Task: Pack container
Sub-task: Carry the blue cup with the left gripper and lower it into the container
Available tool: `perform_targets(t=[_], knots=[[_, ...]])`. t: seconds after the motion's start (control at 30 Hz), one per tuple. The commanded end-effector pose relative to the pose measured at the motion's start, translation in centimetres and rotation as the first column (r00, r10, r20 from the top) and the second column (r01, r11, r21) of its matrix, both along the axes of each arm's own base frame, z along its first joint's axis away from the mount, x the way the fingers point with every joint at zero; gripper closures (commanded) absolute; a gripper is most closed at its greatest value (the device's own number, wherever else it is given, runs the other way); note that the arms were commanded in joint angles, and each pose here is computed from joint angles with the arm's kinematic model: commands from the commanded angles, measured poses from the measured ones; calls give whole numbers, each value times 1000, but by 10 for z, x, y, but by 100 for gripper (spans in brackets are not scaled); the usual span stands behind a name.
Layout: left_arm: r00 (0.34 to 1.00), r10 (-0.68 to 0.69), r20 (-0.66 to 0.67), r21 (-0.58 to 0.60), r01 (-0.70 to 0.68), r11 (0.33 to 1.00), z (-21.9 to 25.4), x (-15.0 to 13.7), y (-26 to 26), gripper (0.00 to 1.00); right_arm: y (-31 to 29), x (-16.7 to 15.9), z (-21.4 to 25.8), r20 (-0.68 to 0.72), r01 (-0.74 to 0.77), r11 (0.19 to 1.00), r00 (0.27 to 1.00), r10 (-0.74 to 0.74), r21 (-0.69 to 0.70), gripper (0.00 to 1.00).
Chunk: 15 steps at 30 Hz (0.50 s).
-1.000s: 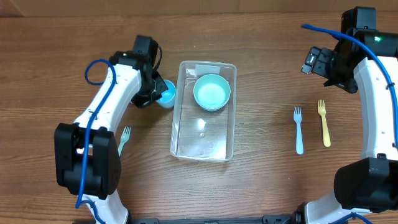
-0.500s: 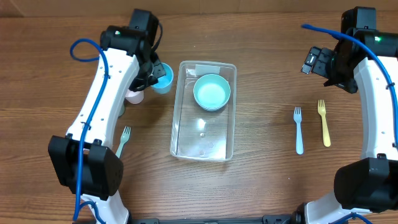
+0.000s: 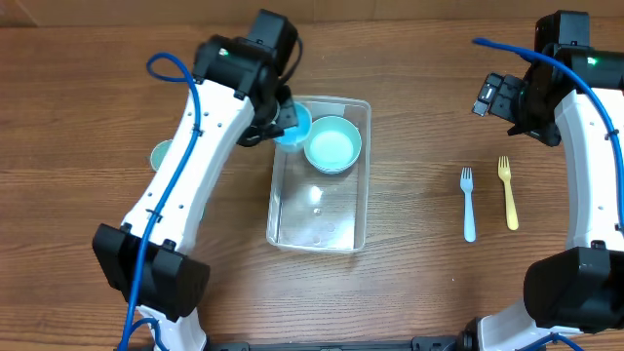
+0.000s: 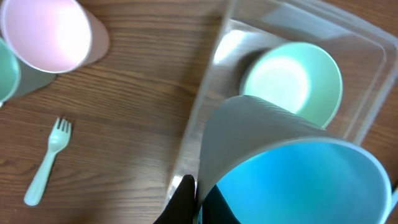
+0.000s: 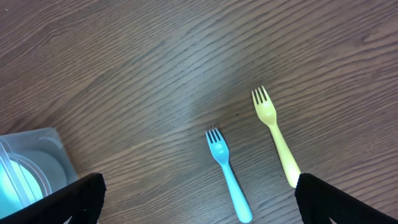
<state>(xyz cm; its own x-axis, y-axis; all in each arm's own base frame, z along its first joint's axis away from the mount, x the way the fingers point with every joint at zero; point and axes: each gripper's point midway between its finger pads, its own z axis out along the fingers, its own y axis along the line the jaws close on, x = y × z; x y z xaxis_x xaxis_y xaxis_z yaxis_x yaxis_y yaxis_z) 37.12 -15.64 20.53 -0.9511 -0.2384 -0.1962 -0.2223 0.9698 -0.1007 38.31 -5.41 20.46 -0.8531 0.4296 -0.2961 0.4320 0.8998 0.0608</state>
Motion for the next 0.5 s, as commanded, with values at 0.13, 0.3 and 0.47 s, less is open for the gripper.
perform_targets(t=[0.13,0.3,0.47], knots=[[993,-106,-55,58,109,992,-19,-16,-28,93,-2,2,16,49,7,1000,999,-6,-11,0],[984,-98,-150,98,113,989,-55,-20,-27,94,-2,2,16,49,7,1000,999,-6,-11,0],[985,-99,-140,93,113,989,-66,-15,-30,96,-2,2,16,49,7,1000,999,-6,-11,0]])
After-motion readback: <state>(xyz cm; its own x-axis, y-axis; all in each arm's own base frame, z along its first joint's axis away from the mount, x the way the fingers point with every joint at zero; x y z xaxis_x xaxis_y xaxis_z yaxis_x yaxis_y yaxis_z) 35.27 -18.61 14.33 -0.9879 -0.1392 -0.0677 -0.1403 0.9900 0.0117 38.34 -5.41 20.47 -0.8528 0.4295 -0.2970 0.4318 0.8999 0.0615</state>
